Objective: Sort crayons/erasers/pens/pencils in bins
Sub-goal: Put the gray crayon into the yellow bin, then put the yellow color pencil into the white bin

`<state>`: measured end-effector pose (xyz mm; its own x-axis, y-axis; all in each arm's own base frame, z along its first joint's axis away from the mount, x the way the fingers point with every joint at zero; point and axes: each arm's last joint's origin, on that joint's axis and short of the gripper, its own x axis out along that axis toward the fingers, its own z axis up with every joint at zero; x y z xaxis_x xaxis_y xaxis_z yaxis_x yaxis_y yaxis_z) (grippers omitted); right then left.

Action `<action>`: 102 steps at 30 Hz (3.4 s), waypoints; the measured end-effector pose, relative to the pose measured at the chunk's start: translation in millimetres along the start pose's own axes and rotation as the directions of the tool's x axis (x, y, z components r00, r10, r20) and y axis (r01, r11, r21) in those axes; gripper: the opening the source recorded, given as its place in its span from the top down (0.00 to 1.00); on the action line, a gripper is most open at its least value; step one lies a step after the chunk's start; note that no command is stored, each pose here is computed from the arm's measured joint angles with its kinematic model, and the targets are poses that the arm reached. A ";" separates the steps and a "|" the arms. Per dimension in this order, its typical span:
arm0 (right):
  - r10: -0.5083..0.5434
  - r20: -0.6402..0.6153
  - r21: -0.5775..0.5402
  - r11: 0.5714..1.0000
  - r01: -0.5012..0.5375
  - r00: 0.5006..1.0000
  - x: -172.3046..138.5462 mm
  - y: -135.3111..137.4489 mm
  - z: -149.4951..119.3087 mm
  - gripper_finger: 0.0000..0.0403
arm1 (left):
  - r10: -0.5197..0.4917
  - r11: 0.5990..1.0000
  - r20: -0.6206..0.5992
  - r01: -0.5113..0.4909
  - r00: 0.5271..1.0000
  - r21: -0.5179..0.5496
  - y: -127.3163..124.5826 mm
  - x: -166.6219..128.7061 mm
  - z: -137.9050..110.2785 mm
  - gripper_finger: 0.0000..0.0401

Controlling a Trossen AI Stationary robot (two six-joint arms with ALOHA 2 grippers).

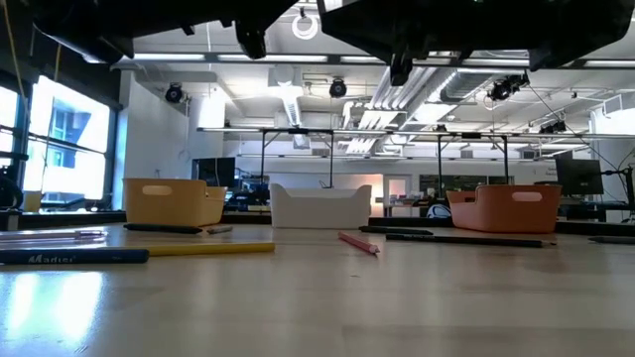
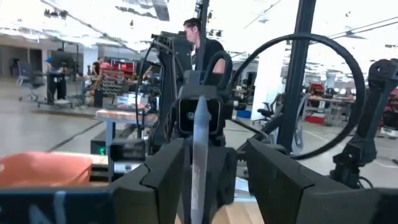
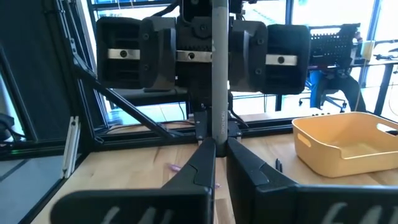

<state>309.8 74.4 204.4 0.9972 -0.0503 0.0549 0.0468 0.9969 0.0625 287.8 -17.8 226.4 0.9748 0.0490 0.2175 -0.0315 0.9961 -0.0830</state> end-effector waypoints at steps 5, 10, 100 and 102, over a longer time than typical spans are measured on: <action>0.008 0.000 0.000 1.000 -0.008 1.000 -0.7 2.3 -0.1 0.98 | 0.002 0.999 0.015 -0.002 1.000 0.033 -0.8 6.1 3.1 0.62; 0.008 0.000 0.000 1.000 -0.008 1.000 -0.7 2.2 -0.1 0.98 | -0.009 0.998 0.025 0.008 1.000 0.062 -1.1 7.9 5.6 0.73; -0.256 -0.231 -0.282 0.941 0.187 0.939 -3.6 -11.3 -25.6 1.00 | 0.819 0.435 -0.565 -0.752 0.101 0.496 210.2 -121.3 1.9 0.83; -0.256 -0.231 -0.282 0.941 0.187 0.939 -3.6 -11.3 -25.7 1.00 | 0.824 0.457 -0.550 -0.737 0.140 0.497 201.4 -118.3 10.5 0.85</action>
<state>307.1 64.9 177.9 0.9375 -0.2883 -0.1947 0.2467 0.9456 -0.2121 163.9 177.8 194.2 0.2319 0.7865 -0.5724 -0.8430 0.4561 0.2851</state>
